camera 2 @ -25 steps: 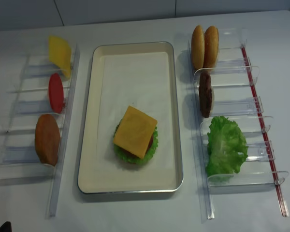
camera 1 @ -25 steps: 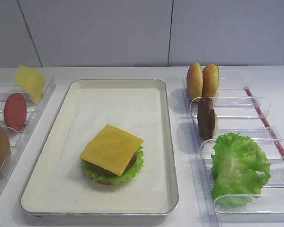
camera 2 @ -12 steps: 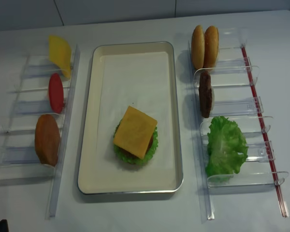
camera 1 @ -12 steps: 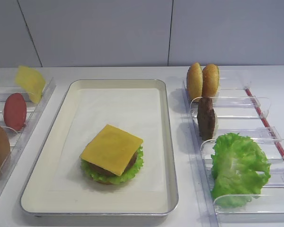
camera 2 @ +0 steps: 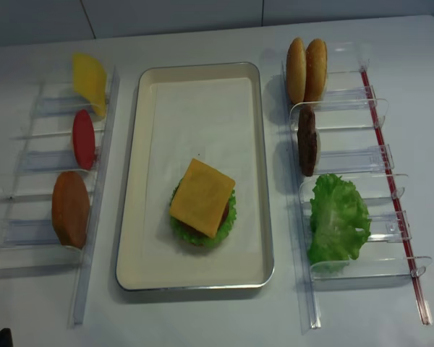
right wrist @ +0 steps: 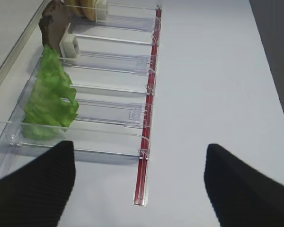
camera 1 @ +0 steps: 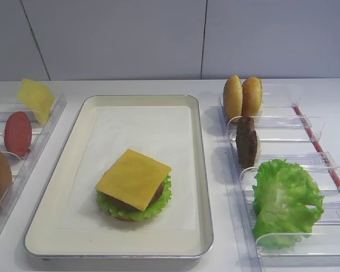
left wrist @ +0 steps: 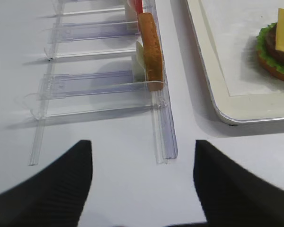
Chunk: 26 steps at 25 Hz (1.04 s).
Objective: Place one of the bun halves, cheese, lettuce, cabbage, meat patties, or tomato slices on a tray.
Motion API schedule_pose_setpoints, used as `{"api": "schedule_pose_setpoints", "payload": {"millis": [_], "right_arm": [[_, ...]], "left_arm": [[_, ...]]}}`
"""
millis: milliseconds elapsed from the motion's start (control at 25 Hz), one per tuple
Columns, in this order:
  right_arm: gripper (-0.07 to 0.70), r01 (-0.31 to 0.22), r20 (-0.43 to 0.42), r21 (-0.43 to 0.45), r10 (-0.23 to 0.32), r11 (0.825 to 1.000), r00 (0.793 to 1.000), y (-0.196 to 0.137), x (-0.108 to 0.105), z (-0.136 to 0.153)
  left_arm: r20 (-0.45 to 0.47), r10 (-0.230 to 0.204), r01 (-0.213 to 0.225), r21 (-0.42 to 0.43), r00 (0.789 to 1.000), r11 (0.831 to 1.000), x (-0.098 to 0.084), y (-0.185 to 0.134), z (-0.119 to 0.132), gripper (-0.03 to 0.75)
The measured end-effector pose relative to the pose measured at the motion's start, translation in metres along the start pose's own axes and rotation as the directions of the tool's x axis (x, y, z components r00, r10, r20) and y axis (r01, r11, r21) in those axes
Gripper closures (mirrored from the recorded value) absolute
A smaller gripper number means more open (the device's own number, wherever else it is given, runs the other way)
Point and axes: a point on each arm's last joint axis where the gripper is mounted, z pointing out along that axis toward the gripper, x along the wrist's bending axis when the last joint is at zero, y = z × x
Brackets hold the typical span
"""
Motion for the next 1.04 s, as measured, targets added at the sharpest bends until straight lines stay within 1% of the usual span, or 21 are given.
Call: {"api": "schedule_pose_setpoints", "payload": {"millis": [1040], "right_arm": [[0.067,0.000,0.000,0.000,0.000,1.000,1.000,0.0000,0.0000,0.0000]], "left_arm": [[0.000,-0.001,0.001,0.000,1.000,1.000,0.0000,-0.0001,0.0001,0.252]]}}
